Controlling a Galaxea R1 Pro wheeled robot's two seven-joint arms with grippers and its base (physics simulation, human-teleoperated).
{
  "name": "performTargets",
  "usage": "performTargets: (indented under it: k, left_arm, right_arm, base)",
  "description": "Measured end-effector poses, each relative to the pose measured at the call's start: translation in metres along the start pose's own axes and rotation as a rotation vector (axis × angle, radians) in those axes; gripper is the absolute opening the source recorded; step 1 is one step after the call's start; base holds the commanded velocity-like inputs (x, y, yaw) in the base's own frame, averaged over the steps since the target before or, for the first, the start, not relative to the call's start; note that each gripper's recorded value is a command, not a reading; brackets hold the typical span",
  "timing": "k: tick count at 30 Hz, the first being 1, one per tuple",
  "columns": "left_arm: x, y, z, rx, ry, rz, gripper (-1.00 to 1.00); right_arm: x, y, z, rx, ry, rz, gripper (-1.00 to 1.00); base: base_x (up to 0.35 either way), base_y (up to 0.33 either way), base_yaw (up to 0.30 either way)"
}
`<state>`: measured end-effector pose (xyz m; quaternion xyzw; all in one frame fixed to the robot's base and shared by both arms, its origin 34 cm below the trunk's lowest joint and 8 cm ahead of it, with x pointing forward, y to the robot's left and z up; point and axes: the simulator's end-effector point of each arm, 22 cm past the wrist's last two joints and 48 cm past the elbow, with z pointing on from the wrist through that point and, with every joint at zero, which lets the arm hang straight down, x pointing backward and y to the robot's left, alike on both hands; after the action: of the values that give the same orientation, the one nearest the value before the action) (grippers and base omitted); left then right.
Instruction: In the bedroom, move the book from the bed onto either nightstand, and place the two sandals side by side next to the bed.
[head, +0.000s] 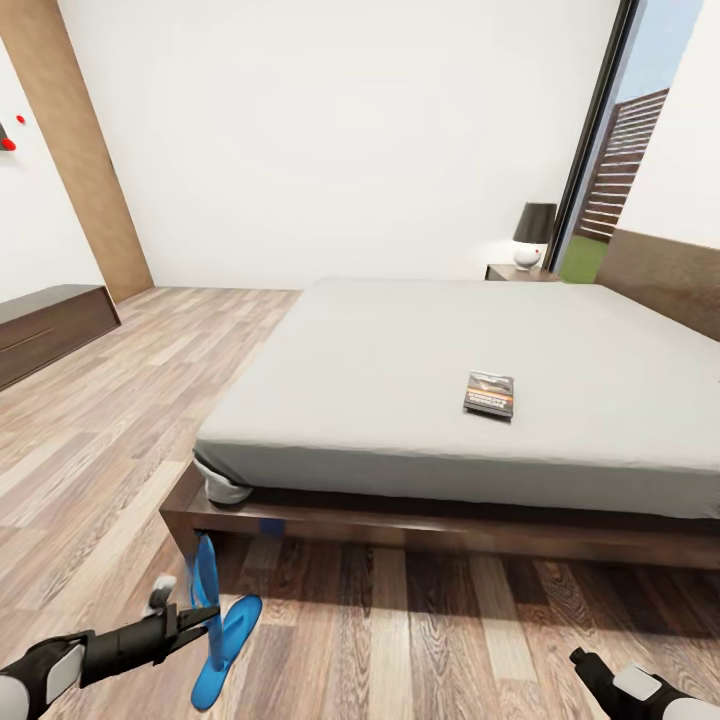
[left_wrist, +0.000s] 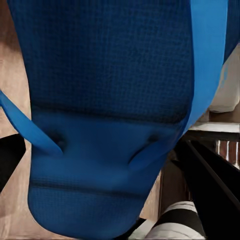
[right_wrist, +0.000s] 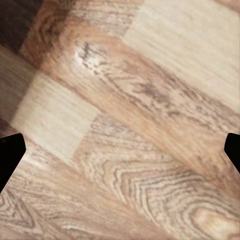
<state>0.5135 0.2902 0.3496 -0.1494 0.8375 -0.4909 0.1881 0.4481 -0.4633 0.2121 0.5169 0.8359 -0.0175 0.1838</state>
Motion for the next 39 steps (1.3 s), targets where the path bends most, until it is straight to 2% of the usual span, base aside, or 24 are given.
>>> performTargets:
  k: [5, 11, 13, 17, 21, 25, 28, 31, 34, 38, 39]
  left_arm:
    - [0.015, 0.002, 0.019, -0.031, 0.055, 0.075, -1.0]
    - [0.023, -0.001, 0.032, -0.036, 0.08, 0.108, -1.0]
    - [0.025, 0.003, 0.036, -0.059, 0.088, 0.114, -1.0]
    - [0.035, 0.016, 0.045, -0.136, 0.129, 0.143, -1.0]
    - [0.038, 0.023, 0.062, -0.22, 0.178, 0.229, -1.0]
    - [0.037, 0.035, 0.066, -0.295, 0.186, 0.262, -1.0]
    - [0.032, 0.052, 0.067, -0.401, 0.178, 0.284, -1.0]
    - [0.033, 0.06, 0.074, -0.469, 0.173, 0.296, -1.0]
    - [0.043, 0.056, 0.096, -0.508, 0.178, 0.308, -1.0]
    - [0.048, 0.057, 0.105, -0.542, 0.194, 0.334, -1.0]
    - [0.051, 0.059, 0.105, -0.556, 0.21, 0.354, -1.0]
  right_arm:
    - [0.0, 0.0, 0.0, -0.001, 0.0, -0.001, 1.0]
    - [0.0, 0.0, 0.0, -0.001, 0.0, -0.001, 1.0]
    - [0.0, 0.0, 0.0, -0.001, 0.0, -0.001, 1.0]
    - [0.0, 0.0, 0.0, -0.001, 0.0, -0.001, 1.0]
    - [0.001, 0.001, 0.0, -0.002, 0.001, -0.001, 1.0]
    - [0.002, 0.001, 0.0, -0.001, 0.001, -0.001, 1.0]
    - [0.003, 0.003, 0.0, -0.006, -0.001, -0.001, 1.0]
    - [0.003, 0.005, 0.0, -0.01, -0.002, -0.001, 1.0]
    - [0.003, 0.005, 0.0, -0.014, -0.003, 0.003, 1.0]
    - [0.003, 0.006, 0.0, -0.016, -0.002, 0.007, 1.0]
    - [0.003, 0.006, 0.0, -0.016, -0.002, 0.009, 1.0]
  base:
    - [0.0, 0.0, 0.0]
    - [0.0, 0.0, 0.0]
    - [0.0, 0.0, 0.0]
    - [0.0, 0.0, 0.0]
    - [0.0, 0.0, 0.0]
    - [0.0, 0.0, 0.0]
    - [0.0, 0.0, 0.0]
    - [0.0, 0.0, 0.0]
    - [0.0, 0.0, 0.0]
    - [0.0, 0.0, 0.0]
    - [0.0, 0.0, 0.0]
